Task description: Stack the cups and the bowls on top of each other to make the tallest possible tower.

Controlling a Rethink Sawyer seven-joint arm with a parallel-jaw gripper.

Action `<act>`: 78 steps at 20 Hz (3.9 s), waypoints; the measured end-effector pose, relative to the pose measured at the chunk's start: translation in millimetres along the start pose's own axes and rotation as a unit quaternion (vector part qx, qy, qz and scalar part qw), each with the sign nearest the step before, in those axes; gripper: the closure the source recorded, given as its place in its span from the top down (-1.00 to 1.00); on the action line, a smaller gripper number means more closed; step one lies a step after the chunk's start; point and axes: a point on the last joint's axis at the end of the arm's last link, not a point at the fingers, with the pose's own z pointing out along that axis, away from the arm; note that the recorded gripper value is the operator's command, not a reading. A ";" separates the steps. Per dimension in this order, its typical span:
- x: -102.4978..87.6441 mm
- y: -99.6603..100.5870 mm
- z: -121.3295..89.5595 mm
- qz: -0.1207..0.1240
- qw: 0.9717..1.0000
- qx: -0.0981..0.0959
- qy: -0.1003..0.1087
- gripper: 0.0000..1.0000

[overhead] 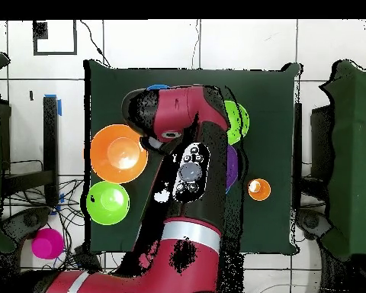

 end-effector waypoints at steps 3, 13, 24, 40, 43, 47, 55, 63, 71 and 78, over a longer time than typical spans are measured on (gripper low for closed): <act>0.2 0.4 1.0 0.000 1.000 0.001 0.001 -1.00; -0.2 -0.4 1.0 0.000 1.000 0.001 0.000 -1.00; -2.0 -4.0 1.4 0.004 1.000 0.004 -0.001 -1.00; 0.0 1.3 -2.0 0.009 1.000 -0.009 0.011 -1.00; 0.7 3.0 -2.0 0.010 1.000 -0.012 0.015 -1.00; 1.3 4.3 -1.8 0.010 1.000 -0.014 0.018 -1.00; 3.1 7.7 2.3 0.010 1.000 -0.014 0.023 -1.00; 9.3 13.5 10.8 0.004 1.000 -0.005 0.031 -1.00; 20.5 15.4 11.2 -0.003 0.999 0.012 0.048 -1.00; 27.8 14.5 8.6 -0.005 0.998 0.027 0.054 -1.00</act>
